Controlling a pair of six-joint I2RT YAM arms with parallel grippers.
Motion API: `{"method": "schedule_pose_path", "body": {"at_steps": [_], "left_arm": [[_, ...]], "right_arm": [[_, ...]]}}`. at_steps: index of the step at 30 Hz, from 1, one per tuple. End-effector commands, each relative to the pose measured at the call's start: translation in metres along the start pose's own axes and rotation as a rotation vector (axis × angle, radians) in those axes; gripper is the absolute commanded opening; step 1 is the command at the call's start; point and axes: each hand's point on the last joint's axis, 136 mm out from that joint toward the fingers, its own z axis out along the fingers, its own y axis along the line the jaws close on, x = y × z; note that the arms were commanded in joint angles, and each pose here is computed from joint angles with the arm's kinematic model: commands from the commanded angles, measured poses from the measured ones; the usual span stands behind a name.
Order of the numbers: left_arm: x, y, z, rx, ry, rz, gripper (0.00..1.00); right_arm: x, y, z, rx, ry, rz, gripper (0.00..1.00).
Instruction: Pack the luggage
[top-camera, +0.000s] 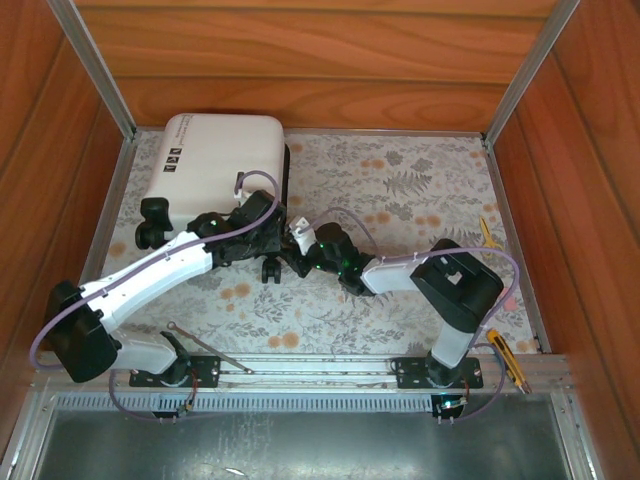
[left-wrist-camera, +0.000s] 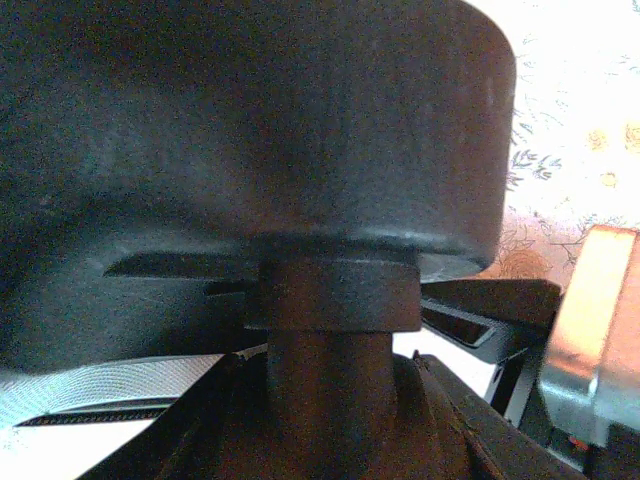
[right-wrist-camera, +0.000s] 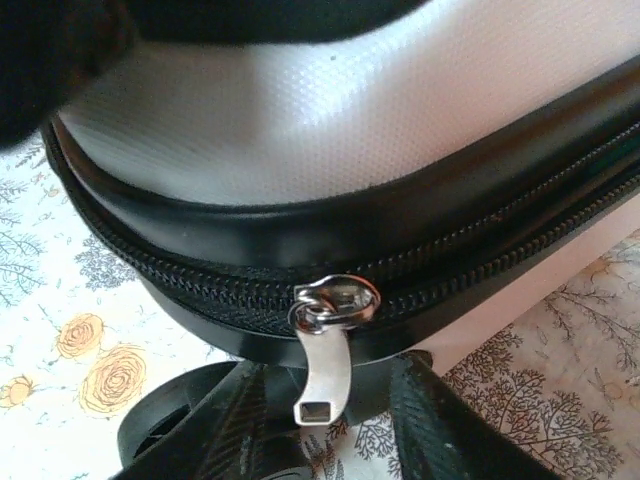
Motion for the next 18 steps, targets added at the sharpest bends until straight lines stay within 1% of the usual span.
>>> {"method": "schedule_pose_path", "body": {"at_steps": [1, 3, 6, 7, 12, 14, 16, 18], "left_arm": [[-0.002, 0.024, -0.002, -0.067, -0.017, -0.058, 0.0], [-0.001, 0.026, -0.002, -0.068, -0.019, -0.06, 0.0], [0.0, 0.03, -0.003, -0.071, -0.02, -0.065, 0.0], [0.001, 0.03, -0.002, -0.071, -0.021, -0.066, 0.0], [0.003, 0.034, 0.0, -0.079, -0.014, -0.066, 0.0], [0.004, 0.035, 0.0, -0.079, -0.012, -0.066, 0.0], [0.004, 0.036, 0.0, -0.08, -0.012, -0.067, 0.0], [0.005, 0.036, -0.001, -0.075, -0.013, -0.065, 0.0]], "right_arm": [[-0.025, -0.012, 0.002, 0.094, -0.061, 0.025, 0.21], [-0.029, -0.023, -0.005, 0.165, -0.064, 0.055, 0.15], [-0.036, -0.033, -0.018, 0.219, -0.077, 0.086, 0.14], [-0.05, -0.033, -0.028, 0.216, -0.107, 0.092, 0.13], [-0.075, -0.033, -0.056, 0.157, -0.143, 0.128, 0.12], [-0.082, -0.039, -0.067, 0.116, -0.148, 0.186, 0.16], [-0.085, -0.052, -0.076, 0.12, -0.137, 0.245, 0.24], [-0.08, -0.061, -0.08, 0.124, -0.102, 0.255, 0.34]]}}
